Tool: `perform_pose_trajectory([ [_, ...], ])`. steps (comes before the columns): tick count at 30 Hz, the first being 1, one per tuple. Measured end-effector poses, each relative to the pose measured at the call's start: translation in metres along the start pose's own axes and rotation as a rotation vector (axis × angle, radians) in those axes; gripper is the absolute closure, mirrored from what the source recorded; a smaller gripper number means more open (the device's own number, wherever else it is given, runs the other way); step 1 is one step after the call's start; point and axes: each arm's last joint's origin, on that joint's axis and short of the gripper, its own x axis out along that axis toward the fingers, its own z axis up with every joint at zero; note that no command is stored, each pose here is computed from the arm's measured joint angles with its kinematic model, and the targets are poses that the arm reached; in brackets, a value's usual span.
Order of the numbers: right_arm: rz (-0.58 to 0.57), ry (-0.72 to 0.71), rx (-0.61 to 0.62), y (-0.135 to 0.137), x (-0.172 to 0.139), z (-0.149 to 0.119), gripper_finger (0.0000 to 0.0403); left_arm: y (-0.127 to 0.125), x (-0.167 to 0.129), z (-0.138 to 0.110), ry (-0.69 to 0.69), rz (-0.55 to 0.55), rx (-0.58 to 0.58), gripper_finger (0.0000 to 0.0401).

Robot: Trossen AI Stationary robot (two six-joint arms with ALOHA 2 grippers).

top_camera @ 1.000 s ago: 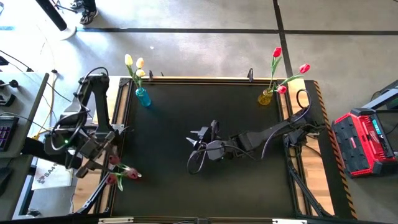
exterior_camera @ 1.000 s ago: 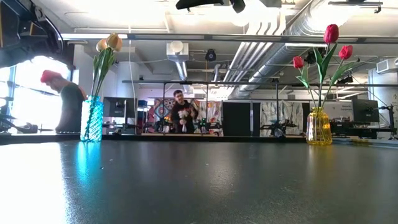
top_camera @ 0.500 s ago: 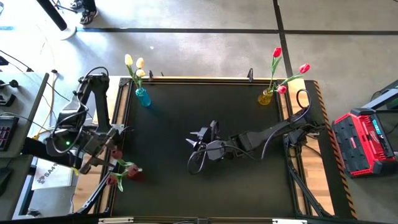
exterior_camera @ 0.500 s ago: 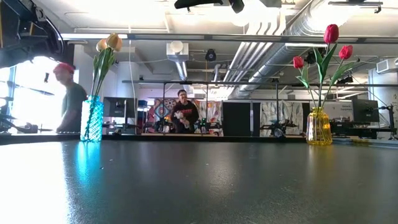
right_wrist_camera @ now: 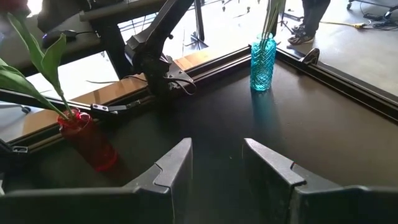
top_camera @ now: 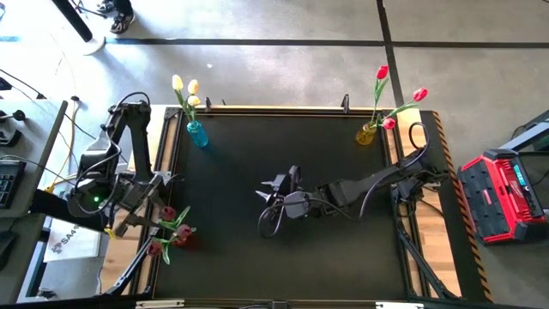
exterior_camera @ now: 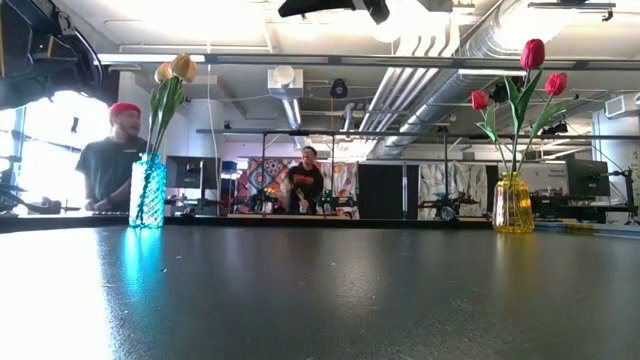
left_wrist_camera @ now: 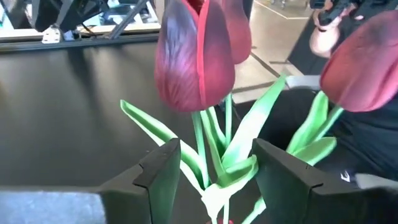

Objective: Sort flowers into vase by color
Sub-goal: Put the dark red tulip into the red vase, then return to Home Position

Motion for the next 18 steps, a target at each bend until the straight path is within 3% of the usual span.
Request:
perform_pose_trajectory([
  [10,0.008,0.006,-0.007,0.000,0.000,0.000,0.0273,0.018,-0.024,0.029,0.063,-0.025,0.007,0.0212],
  [18,-0.026,-0.005,-0.065,-0.005,-0.008,0.007,0.0273,0.046,-0.042,0.044,0.019,0.150,-0.032,0.0226],
])
